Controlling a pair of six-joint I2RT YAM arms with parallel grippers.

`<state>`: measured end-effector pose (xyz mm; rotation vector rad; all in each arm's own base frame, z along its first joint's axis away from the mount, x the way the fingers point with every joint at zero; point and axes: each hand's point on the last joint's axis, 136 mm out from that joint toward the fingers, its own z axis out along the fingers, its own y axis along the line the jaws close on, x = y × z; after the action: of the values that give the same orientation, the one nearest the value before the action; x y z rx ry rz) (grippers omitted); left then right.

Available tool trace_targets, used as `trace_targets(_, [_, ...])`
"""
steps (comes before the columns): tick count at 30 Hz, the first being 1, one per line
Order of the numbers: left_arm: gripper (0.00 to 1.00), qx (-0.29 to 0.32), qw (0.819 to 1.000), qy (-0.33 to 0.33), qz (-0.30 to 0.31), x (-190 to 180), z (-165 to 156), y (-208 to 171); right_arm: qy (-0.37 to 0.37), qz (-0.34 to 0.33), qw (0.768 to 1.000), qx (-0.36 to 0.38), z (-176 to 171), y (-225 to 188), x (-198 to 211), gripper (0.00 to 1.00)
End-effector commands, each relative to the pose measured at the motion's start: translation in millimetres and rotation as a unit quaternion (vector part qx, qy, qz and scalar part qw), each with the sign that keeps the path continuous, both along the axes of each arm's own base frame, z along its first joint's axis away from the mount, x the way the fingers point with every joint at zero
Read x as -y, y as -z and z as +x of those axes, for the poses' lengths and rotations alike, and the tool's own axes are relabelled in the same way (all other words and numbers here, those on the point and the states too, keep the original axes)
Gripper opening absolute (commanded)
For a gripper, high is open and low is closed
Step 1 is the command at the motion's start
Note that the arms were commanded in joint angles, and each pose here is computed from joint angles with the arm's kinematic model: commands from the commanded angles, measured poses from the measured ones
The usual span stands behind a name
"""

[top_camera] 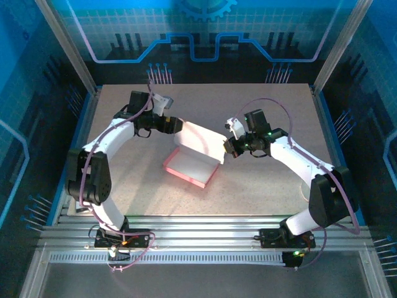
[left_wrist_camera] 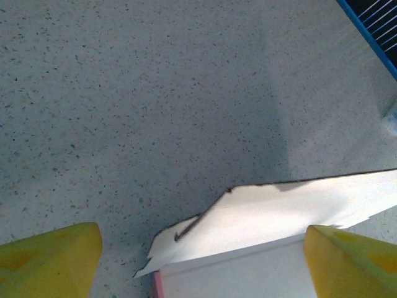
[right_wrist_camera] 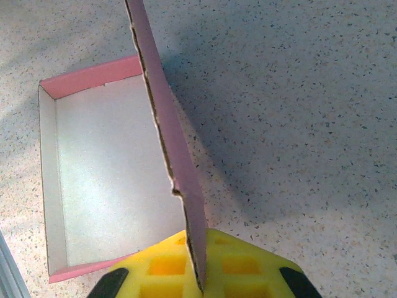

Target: Fold the paper box

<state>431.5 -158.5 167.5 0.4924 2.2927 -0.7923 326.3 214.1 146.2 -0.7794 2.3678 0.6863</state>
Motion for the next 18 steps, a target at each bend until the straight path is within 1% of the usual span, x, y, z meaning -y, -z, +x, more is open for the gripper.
trace_targets(1, [0.83, -0.009, 0.999, 0.031, -0.007, 5, -1, 1, -0.005, 0.003, 1.0, 0.007, 4, -7, -1, 0.07])
trace_targets(5, [0.77, -0.011, 0.999, 0.038, -0.022, 10, 1, 1, -0.003, 0.001, 1.0, 0.008, 5, -6, 0, 0.06])
trace_targets(8, [0.67, -0.019, 0.998, 0.041, -0.033, 13, 0, 1, -0.001, -0.002, 1.0, 0.009, 6, -5, 0, 0.06])
trace_targets(9, [0.66, -0.023, 0.998, 0.043, -0.034, 15, 0, 2, 0.0, -0.002, 1.0, 0.01, 6, -4, 1, 0.06])
trace_targets(15, [0.57, -0.036, 0.998, 0.042, -0.029, 16, -4, 6, 0.013, -0.01, 1.0, 0.014, 10, -2, 4, 0.05])
trace_targets(18, [0.52, -0.039, 0.999, 0.033, -0.016, 14, -6, 8, 0.029, -0.011, 0.999, 0.013, 13, -1, 6, 0.05])
